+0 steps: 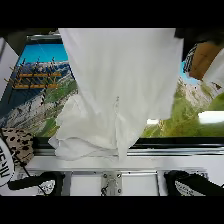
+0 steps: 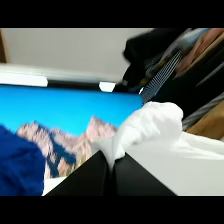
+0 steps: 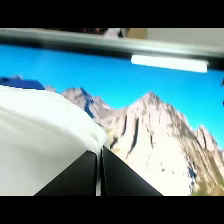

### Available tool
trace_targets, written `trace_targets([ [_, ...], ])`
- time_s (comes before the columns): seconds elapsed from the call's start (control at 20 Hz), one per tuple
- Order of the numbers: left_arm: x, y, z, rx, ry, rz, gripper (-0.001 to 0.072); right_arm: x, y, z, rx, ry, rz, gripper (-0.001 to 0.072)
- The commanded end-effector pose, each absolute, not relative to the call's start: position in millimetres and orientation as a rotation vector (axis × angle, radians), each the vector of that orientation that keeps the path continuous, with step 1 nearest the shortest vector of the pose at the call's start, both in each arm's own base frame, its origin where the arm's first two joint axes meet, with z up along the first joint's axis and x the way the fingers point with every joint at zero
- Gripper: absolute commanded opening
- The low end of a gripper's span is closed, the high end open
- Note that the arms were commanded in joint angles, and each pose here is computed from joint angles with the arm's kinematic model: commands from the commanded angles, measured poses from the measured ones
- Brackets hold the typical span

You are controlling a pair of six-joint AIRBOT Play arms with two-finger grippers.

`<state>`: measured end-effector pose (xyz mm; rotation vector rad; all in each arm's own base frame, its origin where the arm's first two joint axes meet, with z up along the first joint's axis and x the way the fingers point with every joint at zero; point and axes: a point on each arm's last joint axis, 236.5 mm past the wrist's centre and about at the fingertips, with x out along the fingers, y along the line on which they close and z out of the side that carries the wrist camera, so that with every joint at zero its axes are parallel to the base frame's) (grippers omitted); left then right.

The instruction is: Fold the clothes and pants, and hang the long-sleeved shirts on hangers.

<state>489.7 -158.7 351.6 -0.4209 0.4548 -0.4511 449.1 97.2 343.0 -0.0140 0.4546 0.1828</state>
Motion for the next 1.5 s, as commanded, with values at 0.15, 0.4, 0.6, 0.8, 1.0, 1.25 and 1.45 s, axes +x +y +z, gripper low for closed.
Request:
trace_targets([
  [0.15,427.3,-177.4,137.4,-0.208,1.016,-0.394,0.0007,423.2,71.6,153.2,-0.161,0.916,0.133,0.0006],
  [0.4,297.1,-214.6,7.0,-0.089,1.297,-0.481,0.0008,307.8,43.7,7.4,-0.22,1.273,0.119,0.0008],
  [0.6,230.7,-237.7,-35.2,0.024,1.365,-0.581,0.0008,262.3,33.9,-28.9,-0.237,1.426,0.111,0.0134],
  [0.8,214.8,-243.5,-39.7,0.059,1.388,-0.613,0.0008,288.6,44.7,17.9,-0.211,1.332,0.122,0.0715],
  [1.0,214.5,-242.1,-40.0,0.059,1.393,-0.609,0.0008,312.7,88.3,56.9,-0.163,1.19,0.179,0.0705],
  [1.25,211.6,-240.3,-40.6,0.066,1.407,-0.609,0.0008,299.4,150.1,12.4,-0.136,1.264,0.207,0.0557],
  [1.45,211.9,-239.2,-41.0,0.072,1.407,-0.607,0.0009,281.0,178.8,-38.0,-0.195,1.377,0.199,0.0557],
])
